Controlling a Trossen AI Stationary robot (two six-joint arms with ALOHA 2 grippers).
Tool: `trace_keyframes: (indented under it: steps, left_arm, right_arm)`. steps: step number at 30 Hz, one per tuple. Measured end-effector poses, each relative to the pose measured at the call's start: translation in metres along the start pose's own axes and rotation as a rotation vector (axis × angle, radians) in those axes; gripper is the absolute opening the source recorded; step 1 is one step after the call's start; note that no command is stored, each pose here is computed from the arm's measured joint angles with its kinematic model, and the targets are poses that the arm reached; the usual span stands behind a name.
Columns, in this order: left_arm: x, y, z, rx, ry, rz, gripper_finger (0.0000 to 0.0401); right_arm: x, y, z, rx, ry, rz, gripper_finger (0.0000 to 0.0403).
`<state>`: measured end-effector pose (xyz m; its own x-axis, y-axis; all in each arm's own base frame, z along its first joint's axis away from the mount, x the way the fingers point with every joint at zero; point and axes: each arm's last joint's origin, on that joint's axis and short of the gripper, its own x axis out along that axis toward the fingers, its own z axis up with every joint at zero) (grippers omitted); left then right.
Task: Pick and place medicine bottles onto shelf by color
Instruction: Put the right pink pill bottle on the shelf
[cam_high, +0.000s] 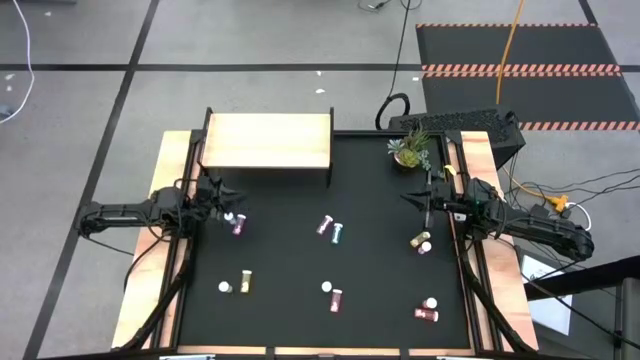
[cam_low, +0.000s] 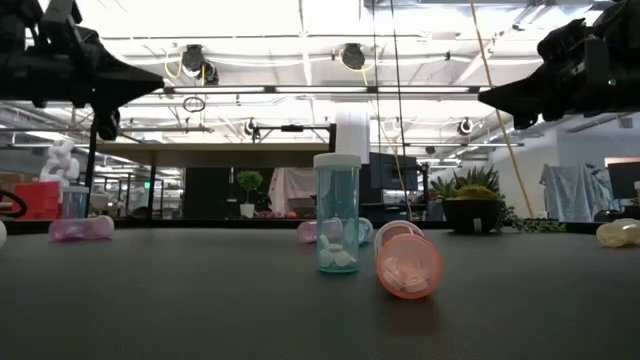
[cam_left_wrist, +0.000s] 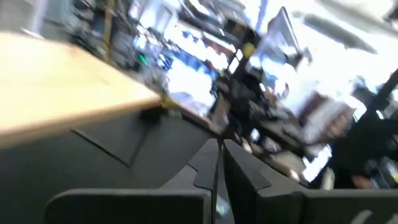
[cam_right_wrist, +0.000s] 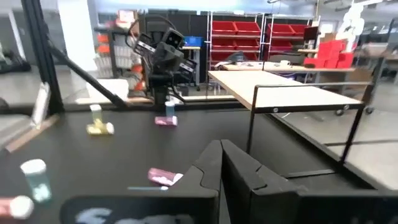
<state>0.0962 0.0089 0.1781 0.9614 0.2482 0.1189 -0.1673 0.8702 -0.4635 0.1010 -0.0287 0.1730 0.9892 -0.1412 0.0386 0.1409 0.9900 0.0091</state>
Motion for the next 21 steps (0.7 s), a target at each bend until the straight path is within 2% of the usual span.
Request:
trace_keyframes:
  steps: [6,10,13,18,21]
  left_arm:
    - [-0.001,-0.003,0.010,-0.037,-0.119,-0.008,0.0026]
    - [-0.002,-0.005,0.016,0.036,-0.186,-0.005,0.0026]
    - [-0.002,-0.005,0.020,0.034,-0.241,0.030,0.0026]
    - [-0.003,-0.005,0.022,0.089,-0.271,0.069,0.0026]
    - [-0.003,-0.005,0.023,0.153,-0.280,0.077,0.0026]
  right_arm:
    - [0.000,0.000,0.010,0.289,-0.101,0.007,0.0000]
    - [-0.001,-0.005,0.011,0.530,-0.162,-0.157,0.0000]
    - [-0.001,-0.009,0.010,0.696,-0.207,-0.264,0.0000]
    - [0.003,-0.009,0.005,0.857,-0.176,-0.253,0.0000]
    - [0.007,-0.010,-0.003,0.956,-0.098,-0.288,0.0000]
